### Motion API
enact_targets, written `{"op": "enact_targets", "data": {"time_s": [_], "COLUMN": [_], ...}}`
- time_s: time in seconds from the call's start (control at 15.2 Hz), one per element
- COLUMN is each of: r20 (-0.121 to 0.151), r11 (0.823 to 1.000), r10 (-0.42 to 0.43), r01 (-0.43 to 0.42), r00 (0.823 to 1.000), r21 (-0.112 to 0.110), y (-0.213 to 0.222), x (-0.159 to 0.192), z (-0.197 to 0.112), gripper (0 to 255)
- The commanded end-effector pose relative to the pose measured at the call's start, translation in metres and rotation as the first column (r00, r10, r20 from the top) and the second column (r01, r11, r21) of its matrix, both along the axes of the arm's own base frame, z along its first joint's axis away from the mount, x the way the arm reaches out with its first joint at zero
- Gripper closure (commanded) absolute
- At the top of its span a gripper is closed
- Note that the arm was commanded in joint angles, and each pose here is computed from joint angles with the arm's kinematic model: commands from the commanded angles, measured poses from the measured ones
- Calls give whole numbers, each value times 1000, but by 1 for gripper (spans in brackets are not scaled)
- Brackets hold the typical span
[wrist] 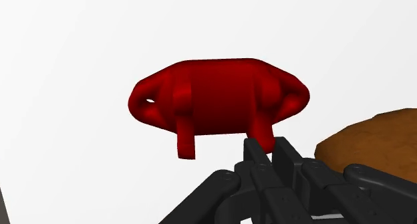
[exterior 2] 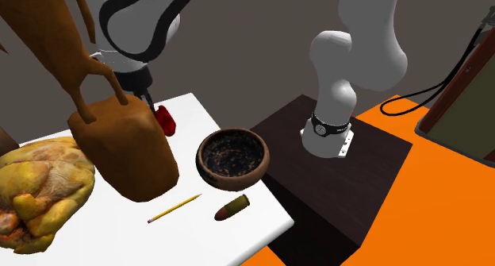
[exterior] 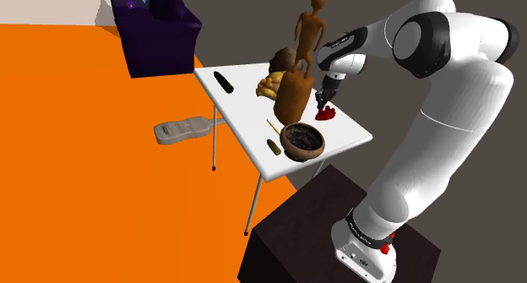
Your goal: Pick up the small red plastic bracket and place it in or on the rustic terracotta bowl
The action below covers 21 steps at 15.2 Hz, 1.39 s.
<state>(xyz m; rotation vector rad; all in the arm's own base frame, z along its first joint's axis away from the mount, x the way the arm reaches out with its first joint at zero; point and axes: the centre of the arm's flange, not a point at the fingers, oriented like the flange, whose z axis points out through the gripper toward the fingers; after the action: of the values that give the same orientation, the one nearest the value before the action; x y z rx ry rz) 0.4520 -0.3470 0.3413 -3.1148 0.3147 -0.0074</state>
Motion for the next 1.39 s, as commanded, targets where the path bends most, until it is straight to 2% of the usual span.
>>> {"op": "enact_targets", "data": {"time_s": [0.0,1.32], "r20": [0,0], "r11": [1000,1000], "r10": [0,0], "r01": [0,0], "r00": [1000,1000], "r21": [0,0], "y": [-1,-1], "x": [1,0], "z": [12,113], "gripper": [255,255]}}
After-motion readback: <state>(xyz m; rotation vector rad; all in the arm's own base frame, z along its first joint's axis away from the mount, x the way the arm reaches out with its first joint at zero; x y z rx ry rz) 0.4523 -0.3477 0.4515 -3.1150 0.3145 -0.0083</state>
